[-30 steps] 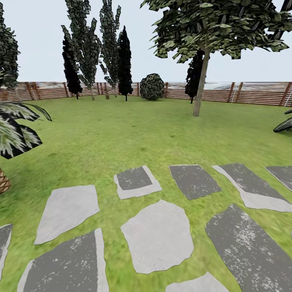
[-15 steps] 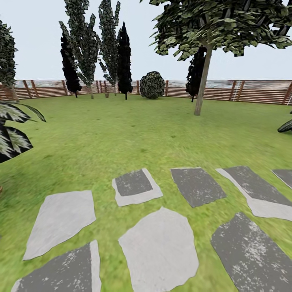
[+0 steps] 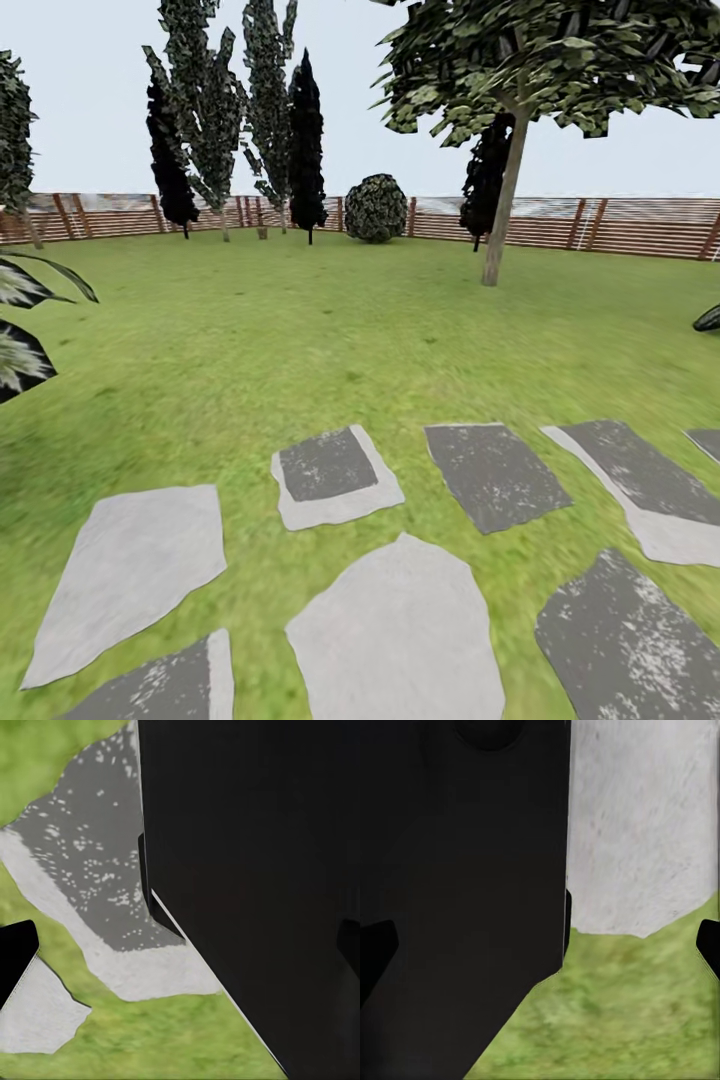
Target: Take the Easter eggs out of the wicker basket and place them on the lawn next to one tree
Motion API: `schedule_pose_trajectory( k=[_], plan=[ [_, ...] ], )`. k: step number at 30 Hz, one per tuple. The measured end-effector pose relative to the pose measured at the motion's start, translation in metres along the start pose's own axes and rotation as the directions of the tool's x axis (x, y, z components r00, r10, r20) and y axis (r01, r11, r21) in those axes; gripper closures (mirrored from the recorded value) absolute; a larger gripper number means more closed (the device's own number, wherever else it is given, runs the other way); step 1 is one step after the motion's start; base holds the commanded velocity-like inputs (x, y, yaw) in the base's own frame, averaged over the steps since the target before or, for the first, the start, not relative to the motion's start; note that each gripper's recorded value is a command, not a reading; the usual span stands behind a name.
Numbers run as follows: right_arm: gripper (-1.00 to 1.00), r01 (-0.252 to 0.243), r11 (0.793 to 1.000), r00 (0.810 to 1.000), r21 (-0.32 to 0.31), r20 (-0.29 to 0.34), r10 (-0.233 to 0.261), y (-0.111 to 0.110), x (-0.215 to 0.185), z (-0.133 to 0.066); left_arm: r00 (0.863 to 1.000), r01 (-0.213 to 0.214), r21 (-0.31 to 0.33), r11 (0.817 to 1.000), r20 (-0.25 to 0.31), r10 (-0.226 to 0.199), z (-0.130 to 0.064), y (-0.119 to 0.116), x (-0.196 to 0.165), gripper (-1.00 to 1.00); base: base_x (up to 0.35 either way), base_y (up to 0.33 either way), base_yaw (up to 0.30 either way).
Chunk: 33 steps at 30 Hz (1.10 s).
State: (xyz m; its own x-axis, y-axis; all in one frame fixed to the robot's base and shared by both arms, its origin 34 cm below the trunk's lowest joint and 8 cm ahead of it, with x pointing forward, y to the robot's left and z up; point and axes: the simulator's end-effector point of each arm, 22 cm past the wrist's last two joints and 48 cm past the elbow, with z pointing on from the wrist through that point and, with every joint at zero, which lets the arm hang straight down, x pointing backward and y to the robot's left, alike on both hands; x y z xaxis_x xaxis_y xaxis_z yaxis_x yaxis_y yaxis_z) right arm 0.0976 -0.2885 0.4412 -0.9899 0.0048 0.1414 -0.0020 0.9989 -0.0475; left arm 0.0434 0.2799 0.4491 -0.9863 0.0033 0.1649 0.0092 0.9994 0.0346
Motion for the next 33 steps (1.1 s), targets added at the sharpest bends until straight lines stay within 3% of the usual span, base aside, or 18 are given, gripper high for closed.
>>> schedule_pose_trajectory(
  k=[33],
  plan=[
    [-1.00,-0.001,1.000,1.000,0.000,0.000,0.001,-0.0001,0.0002,0.0000,1.000,0.000,-0.001,1.000,0.000,0.000,0.0000,0.0002,0.0003,-1.00,0.330,0.000,0.000]
  ],
)
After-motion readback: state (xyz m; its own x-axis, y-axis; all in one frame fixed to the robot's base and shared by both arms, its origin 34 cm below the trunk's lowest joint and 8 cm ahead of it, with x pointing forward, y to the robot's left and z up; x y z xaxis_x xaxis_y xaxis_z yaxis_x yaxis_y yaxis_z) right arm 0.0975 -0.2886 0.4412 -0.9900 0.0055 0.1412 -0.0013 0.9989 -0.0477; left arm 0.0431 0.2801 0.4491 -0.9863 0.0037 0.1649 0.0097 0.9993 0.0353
